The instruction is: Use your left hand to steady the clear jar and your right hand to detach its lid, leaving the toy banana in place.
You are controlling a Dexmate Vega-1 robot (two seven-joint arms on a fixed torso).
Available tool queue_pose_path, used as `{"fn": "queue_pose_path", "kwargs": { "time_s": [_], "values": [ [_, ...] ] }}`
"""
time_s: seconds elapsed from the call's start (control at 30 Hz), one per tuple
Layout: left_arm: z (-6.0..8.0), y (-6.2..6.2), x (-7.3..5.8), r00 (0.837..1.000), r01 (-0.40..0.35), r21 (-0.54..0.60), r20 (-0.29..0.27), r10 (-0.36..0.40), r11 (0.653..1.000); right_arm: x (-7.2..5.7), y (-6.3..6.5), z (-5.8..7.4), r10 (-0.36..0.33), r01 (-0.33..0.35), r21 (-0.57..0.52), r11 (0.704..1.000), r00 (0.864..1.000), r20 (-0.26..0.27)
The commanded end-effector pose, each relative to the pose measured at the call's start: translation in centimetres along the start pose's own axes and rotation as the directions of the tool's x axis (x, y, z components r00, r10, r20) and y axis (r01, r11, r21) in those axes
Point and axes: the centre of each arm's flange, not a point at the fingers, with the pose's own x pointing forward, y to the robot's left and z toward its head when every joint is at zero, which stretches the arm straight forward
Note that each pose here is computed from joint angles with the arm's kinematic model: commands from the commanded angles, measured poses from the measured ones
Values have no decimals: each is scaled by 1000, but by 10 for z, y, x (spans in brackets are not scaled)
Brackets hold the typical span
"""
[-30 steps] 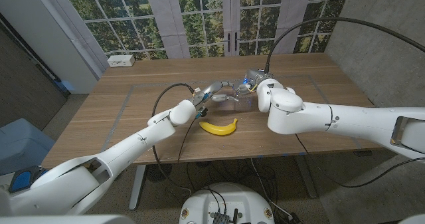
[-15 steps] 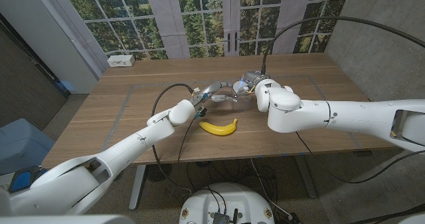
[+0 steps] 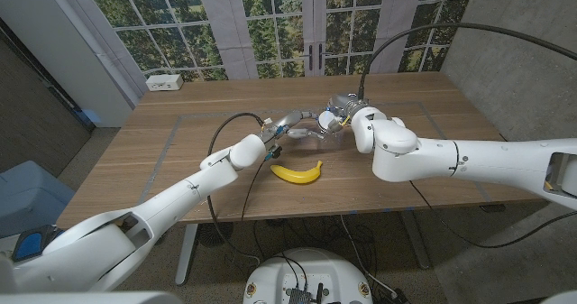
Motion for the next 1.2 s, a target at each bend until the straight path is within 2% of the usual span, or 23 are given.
{"fn": "queue_pose_path", "kwargs": {
  "time_s": [0.03, 0.23, 0.5, 0.57, 0.7, 1.03, 1.2],
  "values": [
    [-2, 1, 3, 999, 25, -38, -23, -26, 999, -5, -9, 10, -116, 123, -91, 988, 990, 83],
    [-3, 1, 5, 999, 34, -53, -28, -36, 998, -3, -7, 14, -107, 117, -139, 983, 991, 75],
    [-4, 2, 7, 998, 40, -59, -36, -42, 997, -4, -9, 11, -116, 124, -84, 989, 989, 95],
    [-4, 3, 7, 998, 40, -57, -36, -42, 998, -5, -9, 10, -125, 133, -81, 988, 988, 90],
    [-5, 3, 8, 998, 43, -60, -37, -45, 997, -4, -12, 8, -98, 103, -74, 992, 993, 70],
    [-6, 4, 10, 998, 43, -59, -36, -45, 997, 3, -19, 2, -1, -1, -86, 996, 1000, -29],
    [-7, 5, 11, 998, 42, -60, -35, -44, 997, 10, -24, -1, 91, -104, -106, 989, 988, -126]
  ]
}}
